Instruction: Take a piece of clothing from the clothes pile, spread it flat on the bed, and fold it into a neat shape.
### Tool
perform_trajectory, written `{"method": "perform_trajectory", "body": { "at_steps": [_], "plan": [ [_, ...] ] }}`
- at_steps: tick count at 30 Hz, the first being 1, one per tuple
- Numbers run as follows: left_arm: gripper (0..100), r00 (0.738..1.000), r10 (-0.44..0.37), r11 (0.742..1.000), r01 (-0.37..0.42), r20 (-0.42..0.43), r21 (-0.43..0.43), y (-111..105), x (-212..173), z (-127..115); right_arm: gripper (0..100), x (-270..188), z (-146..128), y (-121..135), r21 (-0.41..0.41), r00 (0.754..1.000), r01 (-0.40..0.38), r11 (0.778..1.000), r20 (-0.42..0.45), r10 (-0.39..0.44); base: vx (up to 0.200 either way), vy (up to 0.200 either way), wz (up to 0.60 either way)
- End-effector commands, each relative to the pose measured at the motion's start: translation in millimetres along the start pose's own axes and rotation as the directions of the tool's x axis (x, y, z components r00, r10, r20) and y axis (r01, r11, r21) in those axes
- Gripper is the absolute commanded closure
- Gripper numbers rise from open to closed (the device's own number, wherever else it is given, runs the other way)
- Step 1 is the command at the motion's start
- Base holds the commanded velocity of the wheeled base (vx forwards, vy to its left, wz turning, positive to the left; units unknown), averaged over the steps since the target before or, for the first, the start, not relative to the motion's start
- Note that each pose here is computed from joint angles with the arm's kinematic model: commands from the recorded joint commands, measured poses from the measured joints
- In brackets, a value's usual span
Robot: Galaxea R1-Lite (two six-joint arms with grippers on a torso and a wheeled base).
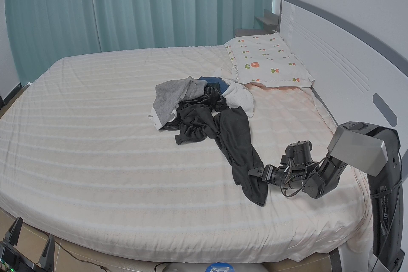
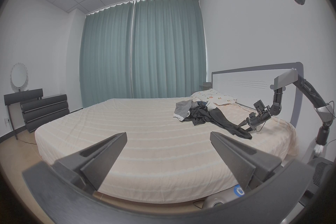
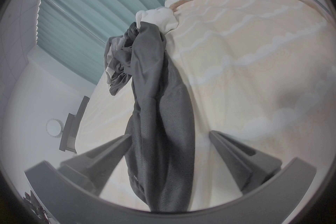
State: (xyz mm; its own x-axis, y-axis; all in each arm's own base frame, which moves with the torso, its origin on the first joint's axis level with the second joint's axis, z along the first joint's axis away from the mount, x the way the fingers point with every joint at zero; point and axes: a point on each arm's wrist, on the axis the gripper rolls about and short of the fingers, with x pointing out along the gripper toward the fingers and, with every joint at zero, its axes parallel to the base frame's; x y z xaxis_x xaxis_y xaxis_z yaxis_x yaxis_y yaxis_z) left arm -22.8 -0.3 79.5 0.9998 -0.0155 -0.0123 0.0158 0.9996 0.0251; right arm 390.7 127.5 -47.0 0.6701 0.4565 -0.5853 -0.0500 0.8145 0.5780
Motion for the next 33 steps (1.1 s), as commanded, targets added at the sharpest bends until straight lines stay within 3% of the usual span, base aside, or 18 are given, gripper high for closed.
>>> {"method": "perform_trajectory", "body": {
  "at_steps": [1, 5, 12, 17, 20, 24, 30, 33],
  "plan": [
    [0, 1.000, 0.000, 1.000, 0.000, 0.000, -0.001, -0.1, 0.0, -4.8, 100, 7.1, 0.0, 10.2, -0.015, 1.000, -0.026, 1.000, -0.015, 0.026, 0.000, 0.000, 0.00],
    [0, 1.000, 0.000, 1.000, 0.000, 0.000, -0.001, -0.1, 0.0, -4.8, 100, 11.9, -2.9, 16.4, -0.017, 0.998, -0.040, 0.999, -0.056, 0.039, 0.000, 0.000, 0.00],
    [0, 1.000, 0.000, 1.000, 0.000, 0.000, -0.008, -0.1, 0.1, -4.6, 100, 9.8, -1.1, 18.8, -0.014, 0.998, -0.042, 0.999, -0.042, 0.041, 0.000, 0.000, 0.00],
    [0, 1.000, 0.000, 1.000, 0.000, 0.003, -0.008, -0.1, 0.1, -4.3, 100, -34.3, 13.0, 43.3, 0.040, 0.993, -0.110, 0.993, 0.037, 0.109, 0.000, 0.000, 0.00],
    [0, 1.000, -0.009, 1.000, 0.009, 0.002, -0.010, -0.3, 0.1, -4.5, 100, -57.5, 13.6, 61.0, 0.039, 0.983, -0.172, 0.984, 0.079, 0.169, 0.000, 0.000, 0.00],
    [0, 1.000, -0.015, 0.999, 0.015, 0.008, 0.032, -0.5, -0.1, -4.2, 100, -119.6, 11.2, 91.6, -0.024, 0.942, -0.294, 0.955, 0.163, 0.294, 0.000, 0.000, 0.00],
    [0, 1.000, -0.006, 1.000, 0.006, 0.009, 0.012, -0.2, -0.1, -4.1, 100, -172.6, 10.5, 103.7, -0.069, 0.913, -0.336, 0.939, 0.219, 0.343, 0.000, 0.000, 0.00],
    [0, 1.000, -0.001, 1.000, 0.001, 0.008, 0.013, -0.2, -0.1, -4.2, 100, -194.9, 3.5, 117.8, -0.106, 0.893, -0.381, 0.918, 0.214, 0.396, 0.000, 0.000, 0.00]
  ]
}}
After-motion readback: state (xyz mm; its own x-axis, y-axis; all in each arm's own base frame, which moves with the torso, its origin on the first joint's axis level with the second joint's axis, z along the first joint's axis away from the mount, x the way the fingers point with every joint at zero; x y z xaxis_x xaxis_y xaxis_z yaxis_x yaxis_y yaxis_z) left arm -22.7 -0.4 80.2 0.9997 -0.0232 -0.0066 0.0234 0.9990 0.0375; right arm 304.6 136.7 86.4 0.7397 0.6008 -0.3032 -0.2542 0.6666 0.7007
